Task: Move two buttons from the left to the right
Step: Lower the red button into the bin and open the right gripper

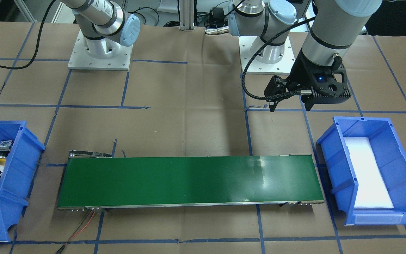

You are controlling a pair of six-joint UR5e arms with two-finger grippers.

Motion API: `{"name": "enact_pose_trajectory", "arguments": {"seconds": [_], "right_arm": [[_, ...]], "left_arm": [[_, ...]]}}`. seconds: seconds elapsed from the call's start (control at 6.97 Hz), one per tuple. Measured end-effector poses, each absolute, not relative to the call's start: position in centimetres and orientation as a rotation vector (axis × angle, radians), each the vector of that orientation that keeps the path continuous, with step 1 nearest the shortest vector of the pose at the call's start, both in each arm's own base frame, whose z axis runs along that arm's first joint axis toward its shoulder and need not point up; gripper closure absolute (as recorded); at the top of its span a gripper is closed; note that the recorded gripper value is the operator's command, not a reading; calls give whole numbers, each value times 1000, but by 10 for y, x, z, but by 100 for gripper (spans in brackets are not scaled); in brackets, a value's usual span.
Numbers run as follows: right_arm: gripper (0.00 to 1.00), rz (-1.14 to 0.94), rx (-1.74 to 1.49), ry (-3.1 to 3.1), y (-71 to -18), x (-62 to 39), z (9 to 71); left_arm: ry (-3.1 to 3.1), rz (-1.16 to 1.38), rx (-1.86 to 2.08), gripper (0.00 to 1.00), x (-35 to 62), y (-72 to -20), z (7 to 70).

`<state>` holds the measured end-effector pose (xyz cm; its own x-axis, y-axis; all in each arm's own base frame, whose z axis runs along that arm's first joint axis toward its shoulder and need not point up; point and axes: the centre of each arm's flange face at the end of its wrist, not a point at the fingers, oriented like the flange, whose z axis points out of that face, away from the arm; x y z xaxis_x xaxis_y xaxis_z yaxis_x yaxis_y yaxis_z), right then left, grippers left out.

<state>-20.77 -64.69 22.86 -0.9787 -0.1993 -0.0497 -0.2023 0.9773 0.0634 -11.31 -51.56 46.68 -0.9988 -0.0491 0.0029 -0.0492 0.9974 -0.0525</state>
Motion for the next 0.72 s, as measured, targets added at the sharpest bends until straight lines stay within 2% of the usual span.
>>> {"name": "enact_pose_trajectory", "arguments": {"seconds": [0.43,0.72], "right_arm": [[0,38,-312,3056,-652,-204,230],[0,0,-318,3072,-655,-204,252]], "left_arm": [[-3138,83,76,0,-113,-516,467],[-3138,83,76,0,-113,-516,467]]}}
